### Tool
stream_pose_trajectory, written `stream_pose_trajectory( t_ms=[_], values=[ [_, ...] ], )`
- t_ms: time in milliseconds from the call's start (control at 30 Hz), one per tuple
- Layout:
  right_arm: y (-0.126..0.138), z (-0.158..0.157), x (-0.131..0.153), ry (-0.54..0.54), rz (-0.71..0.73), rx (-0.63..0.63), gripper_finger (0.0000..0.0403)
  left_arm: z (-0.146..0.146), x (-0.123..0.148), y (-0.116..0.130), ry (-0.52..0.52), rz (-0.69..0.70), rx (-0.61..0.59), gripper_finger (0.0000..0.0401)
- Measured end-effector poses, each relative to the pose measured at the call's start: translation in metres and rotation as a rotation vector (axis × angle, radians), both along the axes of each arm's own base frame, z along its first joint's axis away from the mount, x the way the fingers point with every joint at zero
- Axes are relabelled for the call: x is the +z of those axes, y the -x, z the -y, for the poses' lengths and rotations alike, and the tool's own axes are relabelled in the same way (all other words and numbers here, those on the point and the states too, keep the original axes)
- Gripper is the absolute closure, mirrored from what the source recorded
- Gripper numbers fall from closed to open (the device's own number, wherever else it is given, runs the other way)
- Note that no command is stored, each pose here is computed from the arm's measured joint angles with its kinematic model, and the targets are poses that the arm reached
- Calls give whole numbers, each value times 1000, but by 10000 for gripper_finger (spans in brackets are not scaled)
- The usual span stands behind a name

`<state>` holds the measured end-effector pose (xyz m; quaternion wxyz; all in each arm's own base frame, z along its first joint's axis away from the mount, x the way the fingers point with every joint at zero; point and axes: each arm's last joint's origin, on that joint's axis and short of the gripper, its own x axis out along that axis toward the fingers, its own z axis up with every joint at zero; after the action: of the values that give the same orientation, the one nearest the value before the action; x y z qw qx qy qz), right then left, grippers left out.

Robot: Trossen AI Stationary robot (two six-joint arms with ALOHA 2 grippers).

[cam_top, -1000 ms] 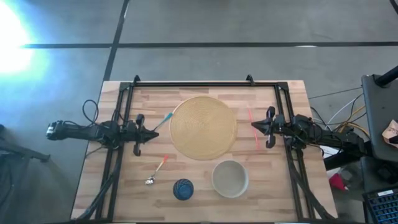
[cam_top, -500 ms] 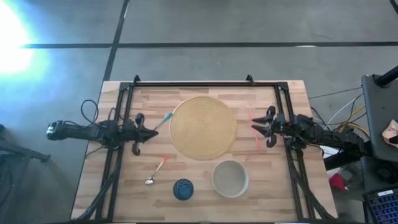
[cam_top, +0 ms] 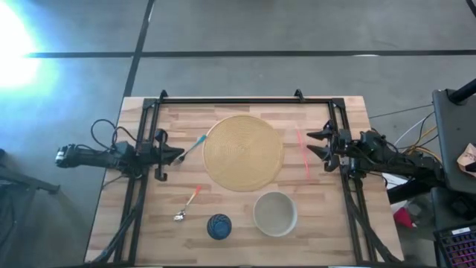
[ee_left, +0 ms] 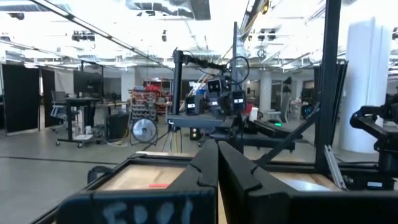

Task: Pick & Place Utensil
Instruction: Put the gray bowl on the brown mat

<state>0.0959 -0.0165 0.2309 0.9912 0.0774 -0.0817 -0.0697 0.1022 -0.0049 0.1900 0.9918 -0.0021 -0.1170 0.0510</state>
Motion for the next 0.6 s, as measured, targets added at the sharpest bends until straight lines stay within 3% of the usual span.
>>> stream_pose_trajectory(
  t_ms=[133, 367, 600],
  values=[
    [-6, 1, 22, 9, -43, -2, 170, 0, 1, 0, 2, 13, 5, 398],
    [-25, 4, 49, -86, -276, 6, 170, 0, 1, 0, 0, 16, 6, 398],
    [-51, -3, 57, -116, -465, 190, 170, 0, 6, 1, -37, 29, 16, 398]
  ],
)
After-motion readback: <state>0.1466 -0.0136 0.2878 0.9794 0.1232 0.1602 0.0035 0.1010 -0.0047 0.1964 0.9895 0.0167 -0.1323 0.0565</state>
